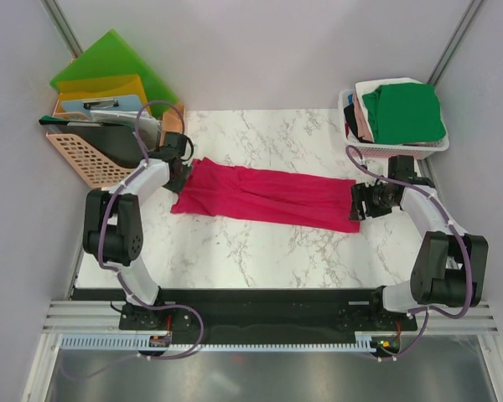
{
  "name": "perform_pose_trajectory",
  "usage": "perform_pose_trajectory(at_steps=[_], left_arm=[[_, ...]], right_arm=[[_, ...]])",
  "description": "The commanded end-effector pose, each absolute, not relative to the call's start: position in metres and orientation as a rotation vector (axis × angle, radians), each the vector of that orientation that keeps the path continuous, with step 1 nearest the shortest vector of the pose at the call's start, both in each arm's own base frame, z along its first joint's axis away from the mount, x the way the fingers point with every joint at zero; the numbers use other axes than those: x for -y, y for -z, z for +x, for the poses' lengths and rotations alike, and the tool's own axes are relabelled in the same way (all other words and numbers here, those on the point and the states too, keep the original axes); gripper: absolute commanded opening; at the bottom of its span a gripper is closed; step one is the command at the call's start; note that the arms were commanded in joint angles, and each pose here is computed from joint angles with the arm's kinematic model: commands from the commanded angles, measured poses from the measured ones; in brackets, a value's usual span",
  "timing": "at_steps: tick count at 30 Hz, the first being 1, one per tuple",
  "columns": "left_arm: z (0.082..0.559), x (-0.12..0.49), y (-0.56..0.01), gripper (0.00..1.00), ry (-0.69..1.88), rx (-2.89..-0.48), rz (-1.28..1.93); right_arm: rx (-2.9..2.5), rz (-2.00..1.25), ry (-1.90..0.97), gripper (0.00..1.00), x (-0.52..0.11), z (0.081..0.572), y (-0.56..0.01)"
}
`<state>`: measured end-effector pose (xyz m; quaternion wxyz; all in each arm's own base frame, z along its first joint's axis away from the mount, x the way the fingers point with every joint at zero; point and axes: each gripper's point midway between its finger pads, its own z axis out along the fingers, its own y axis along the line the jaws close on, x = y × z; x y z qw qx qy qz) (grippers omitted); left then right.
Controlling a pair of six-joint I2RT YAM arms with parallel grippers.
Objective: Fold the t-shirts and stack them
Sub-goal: Fold the other side of the tshirt into a rectangle
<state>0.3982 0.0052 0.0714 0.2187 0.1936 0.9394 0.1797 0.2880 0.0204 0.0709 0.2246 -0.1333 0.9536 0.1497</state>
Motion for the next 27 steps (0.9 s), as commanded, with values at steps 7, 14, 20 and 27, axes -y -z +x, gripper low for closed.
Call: perform_pose_trajectory(at_steps=[7, 14, 20, 27], left_arm=[[0.391, -0.018, -0.116, 0.58, -0.516, -2.483, 0.474], [0.385, -0.017, -0.115, 0.58, -0.502, -2.491, 0.449], [0.381, -0.020, -0.110, 0.58, -0.520, -2.507, 0.460], [0.378, -0.019, -0.114, 0.59, -0.504, -2.499, 0.448]], right_arm=[[-2.552, -0.383, -0.340, 0.36, -0.028, 0.330, -0.092], [-2.505, -0.441, -0.308, 0.00, -0.066, 0.370, -0.110], [-2.597, -0.522, -0.390, 0.00, -0.093, 0.374, -0.082], [-2.647, -0.611, -0.385, 0.55, -0.095, 0.350, -0.072]])
